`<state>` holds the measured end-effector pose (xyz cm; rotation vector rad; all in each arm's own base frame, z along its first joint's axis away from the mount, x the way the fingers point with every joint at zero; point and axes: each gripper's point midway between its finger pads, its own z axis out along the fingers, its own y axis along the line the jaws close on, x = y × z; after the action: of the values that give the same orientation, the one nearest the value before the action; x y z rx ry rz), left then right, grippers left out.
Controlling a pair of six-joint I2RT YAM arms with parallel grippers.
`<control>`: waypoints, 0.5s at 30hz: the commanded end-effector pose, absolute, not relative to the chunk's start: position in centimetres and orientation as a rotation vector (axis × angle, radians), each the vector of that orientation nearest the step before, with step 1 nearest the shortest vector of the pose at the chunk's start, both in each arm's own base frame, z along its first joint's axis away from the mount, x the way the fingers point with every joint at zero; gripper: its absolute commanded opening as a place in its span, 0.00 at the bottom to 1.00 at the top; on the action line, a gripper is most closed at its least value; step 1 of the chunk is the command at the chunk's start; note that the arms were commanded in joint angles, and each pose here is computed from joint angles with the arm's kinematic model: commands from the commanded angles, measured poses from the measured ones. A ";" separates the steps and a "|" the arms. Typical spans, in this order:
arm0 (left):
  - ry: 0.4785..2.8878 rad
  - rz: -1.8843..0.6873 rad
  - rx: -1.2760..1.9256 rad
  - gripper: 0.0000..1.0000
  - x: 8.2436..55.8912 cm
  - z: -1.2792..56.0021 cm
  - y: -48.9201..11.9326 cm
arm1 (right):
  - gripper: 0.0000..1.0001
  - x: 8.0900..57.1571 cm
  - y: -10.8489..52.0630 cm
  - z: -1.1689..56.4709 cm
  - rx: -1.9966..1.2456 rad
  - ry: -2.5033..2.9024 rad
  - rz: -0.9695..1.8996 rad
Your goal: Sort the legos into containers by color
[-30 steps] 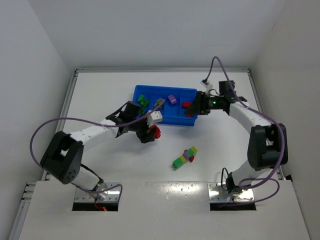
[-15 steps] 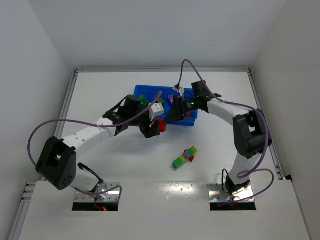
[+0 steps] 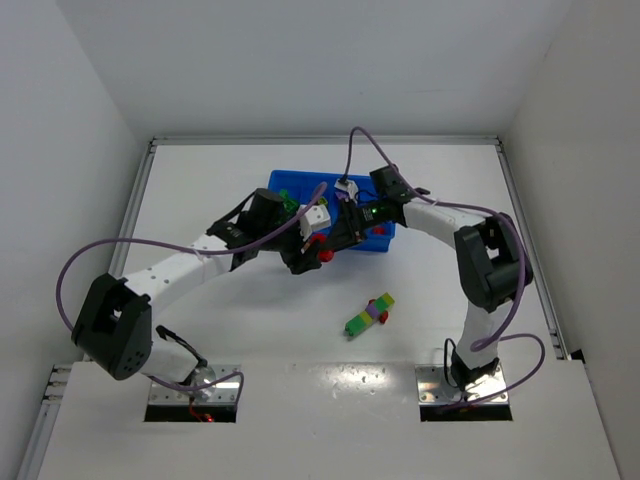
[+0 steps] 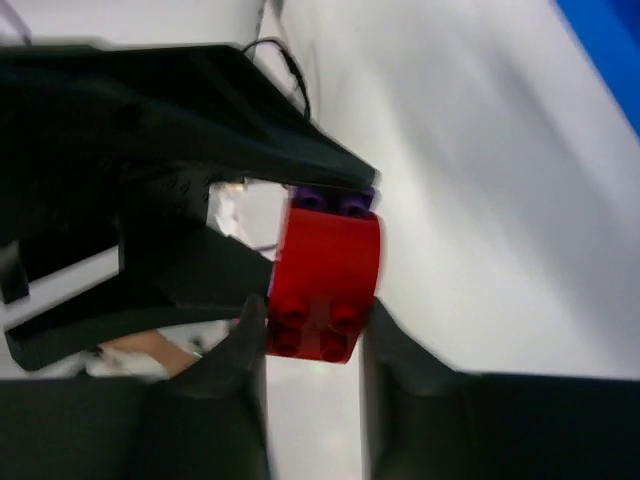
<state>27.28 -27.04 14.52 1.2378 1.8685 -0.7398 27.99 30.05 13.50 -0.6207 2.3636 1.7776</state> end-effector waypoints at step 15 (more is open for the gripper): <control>1.894 -0.664 1.250 0.25 25.3 12.3 -24.4 | 0.00 34.3 23.1 19.6 -0.498 2.136 1.673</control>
<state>25.34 -24.87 11.38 1.2589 1.9245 -0.6735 32.89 24.16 15.07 -0.3840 2.3120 1.7249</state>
